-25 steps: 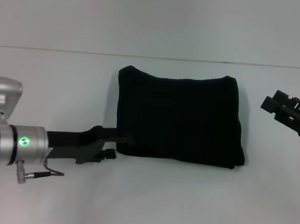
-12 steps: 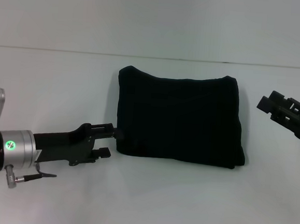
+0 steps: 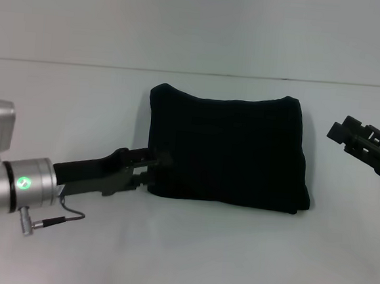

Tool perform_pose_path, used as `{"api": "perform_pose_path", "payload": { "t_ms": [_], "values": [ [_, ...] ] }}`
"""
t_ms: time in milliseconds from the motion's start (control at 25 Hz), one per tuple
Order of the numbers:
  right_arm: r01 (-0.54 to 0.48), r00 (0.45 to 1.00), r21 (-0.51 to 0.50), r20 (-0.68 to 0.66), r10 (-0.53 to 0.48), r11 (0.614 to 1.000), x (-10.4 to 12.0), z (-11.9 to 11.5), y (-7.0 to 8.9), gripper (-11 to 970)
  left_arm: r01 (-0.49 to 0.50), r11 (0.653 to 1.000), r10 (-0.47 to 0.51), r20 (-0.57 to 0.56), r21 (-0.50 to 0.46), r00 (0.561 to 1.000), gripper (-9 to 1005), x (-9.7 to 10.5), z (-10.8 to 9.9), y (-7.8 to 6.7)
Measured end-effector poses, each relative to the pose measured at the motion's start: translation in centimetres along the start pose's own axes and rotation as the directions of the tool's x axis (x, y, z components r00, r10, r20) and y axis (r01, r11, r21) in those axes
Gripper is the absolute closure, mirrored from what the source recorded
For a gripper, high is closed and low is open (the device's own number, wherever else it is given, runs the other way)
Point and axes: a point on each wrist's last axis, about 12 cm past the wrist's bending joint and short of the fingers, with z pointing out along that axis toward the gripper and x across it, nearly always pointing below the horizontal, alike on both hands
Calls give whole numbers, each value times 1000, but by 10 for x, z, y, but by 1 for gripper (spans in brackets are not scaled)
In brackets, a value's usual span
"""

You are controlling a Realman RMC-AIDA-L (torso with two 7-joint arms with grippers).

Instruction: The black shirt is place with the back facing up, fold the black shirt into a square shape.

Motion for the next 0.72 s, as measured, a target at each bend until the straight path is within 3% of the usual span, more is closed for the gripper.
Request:
{"api": "perform_pose_path", "payload": {
  "t_ms": [120,200,440,720],
  "values": [
    [-1,1000,5,-3,1,1000,0,0,-1,257,-118,992,118,10,-43,993,246,-4,4,1],
    [-2,1000,6,-3,2,1000,0,-1,-1,257,-140,987,140,2,-76,990,246,-6,4,4],
    [-9,1000,9,-2,9,1000,2,-2,-1,258,-57,991,61,29,-120,998,247,-6,0,12],
    [-16,1000,8,1,16,1000,3,-2,0,256,-29,992,27,-16,-119,999,258,-2,16,8]
  ]
}}
